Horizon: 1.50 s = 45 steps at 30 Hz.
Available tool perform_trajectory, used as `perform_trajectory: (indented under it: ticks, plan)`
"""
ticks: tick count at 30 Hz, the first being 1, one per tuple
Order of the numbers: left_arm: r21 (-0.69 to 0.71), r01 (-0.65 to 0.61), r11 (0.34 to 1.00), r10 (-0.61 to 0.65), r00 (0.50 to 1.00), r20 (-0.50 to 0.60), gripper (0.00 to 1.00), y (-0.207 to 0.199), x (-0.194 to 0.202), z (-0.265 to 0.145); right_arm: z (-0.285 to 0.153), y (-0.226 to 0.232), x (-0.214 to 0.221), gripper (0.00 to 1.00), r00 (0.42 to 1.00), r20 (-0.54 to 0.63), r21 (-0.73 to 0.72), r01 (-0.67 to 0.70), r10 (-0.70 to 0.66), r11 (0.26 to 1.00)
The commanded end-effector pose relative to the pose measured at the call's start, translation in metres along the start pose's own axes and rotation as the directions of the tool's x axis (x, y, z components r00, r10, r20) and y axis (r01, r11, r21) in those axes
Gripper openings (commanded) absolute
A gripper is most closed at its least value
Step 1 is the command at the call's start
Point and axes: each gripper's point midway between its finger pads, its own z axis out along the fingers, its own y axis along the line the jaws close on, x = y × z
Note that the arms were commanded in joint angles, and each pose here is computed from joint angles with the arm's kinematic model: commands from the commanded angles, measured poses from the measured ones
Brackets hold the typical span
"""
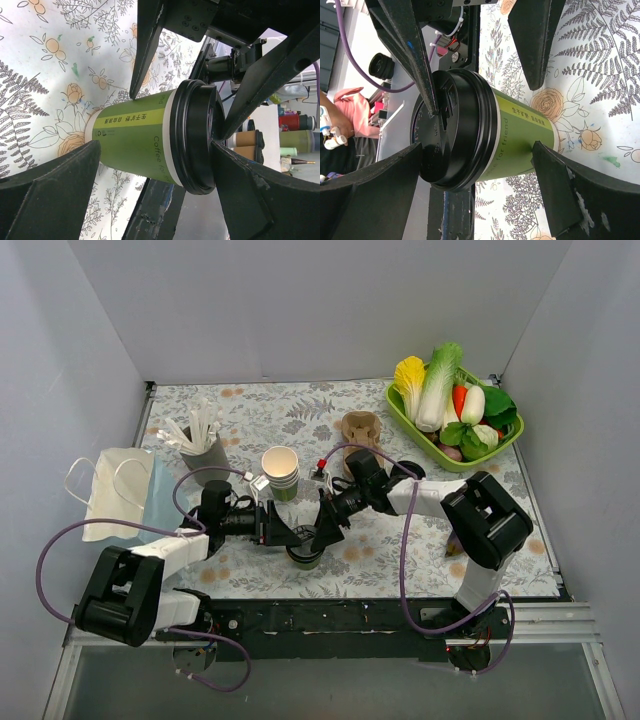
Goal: Pack the takeout coffee
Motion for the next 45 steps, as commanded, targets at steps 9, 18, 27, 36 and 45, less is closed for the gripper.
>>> perform_trajectory:
  ticks: [9,18,27,36,45]
  plan:
    - [0.030,-0.074,0.997,0.073,0.997,0.020,0.90,-0.001,0.002,-0.002,-0.001,-0.054,0.023,0.95,0.997,-0.075,0.280,0.011,0.010,0.960]
    - [0.232,-0.160,0.960,0.172,0.985,-0.033,0.94,-0.042,0.011,-0.013,-0.003,-0.041,0.006,0.95,0.999,-0.036,0.165,-0.021,0.028,0.986]
    - [0.239,-0.137,0.961,0.163,0.982,-0.094,0.98,-0.037,0.028,-0.002,-0.005,-0.039,0.001,0.95,0.999,-0.029,0.155,-0.022,0.027,0.988]
    - [0.131,-0.034,0.991,0.051,0.991,-0.124,0.96,-0.010,0.026,0.011,-0.004,-0.038,-0.003,0.95,0.999,-0.022,0.142,-0.028,0.031,0.989]
    - [0.122,-0.055,0.991,0.069,0.991,-0.114,0.95,-0.004,0.025,0.018,-0.010,-0.044,0.000,0.95,1.000,-0.011,0.157,-0.018,0.020,0.987]
